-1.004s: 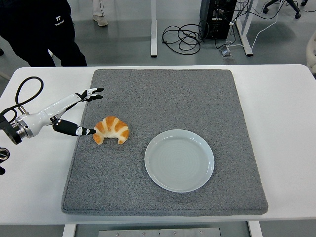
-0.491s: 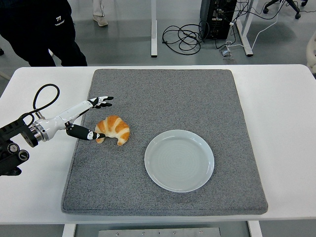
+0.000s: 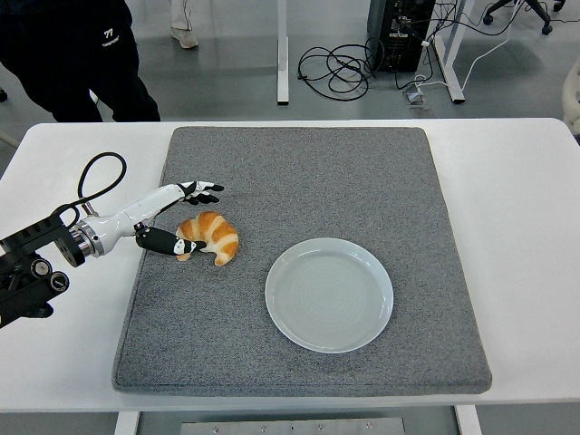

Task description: Place the bread on the plate

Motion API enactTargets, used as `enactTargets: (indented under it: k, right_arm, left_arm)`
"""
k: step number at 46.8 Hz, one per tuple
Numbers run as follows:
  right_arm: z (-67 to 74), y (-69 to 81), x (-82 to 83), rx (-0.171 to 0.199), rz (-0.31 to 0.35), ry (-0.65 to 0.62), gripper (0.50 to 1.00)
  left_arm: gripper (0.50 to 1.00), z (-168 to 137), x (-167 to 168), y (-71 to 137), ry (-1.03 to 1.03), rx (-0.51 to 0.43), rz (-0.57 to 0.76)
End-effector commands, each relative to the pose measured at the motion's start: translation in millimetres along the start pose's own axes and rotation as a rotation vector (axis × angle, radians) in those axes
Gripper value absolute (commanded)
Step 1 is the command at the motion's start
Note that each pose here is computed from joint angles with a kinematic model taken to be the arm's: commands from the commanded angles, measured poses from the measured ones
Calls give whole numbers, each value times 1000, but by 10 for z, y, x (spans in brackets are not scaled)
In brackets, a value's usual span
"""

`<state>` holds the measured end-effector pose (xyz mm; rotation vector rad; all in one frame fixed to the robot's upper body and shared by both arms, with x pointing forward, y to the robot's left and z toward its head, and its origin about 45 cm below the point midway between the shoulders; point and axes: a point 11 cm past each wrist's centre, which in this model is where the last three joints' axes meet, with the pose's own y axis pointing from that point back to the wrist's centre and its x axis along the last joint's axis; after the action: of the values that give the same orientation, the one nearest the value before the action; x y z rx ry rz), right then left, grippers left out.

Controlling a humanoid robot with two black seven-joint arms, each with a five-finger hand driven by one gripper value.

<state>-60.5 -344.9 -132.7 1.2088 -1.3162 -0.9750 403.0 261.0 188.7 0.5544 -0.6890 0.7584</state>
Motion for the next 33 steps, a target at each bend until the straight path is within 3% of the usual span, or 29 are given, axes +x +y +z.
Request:
enactTargets:
  k: [1,8,24,33]
  right_arm:
    - [2,0,-1,0,0,0,1000]
    - [2,0,-1,0,0,0,1000]
    - [-7,-1,0,1,0,0,1000]
    - [-7,-1,0,1,0,0,1000]
  left_arm:
    - [815,-20,-8,6,-2,7,-4]
    - [795,-18,-6,4,-3,6,-5]
    - [571,29,40,-11,-12,-21,0]
    - [500,32,28,-8,-11,-27,-4]
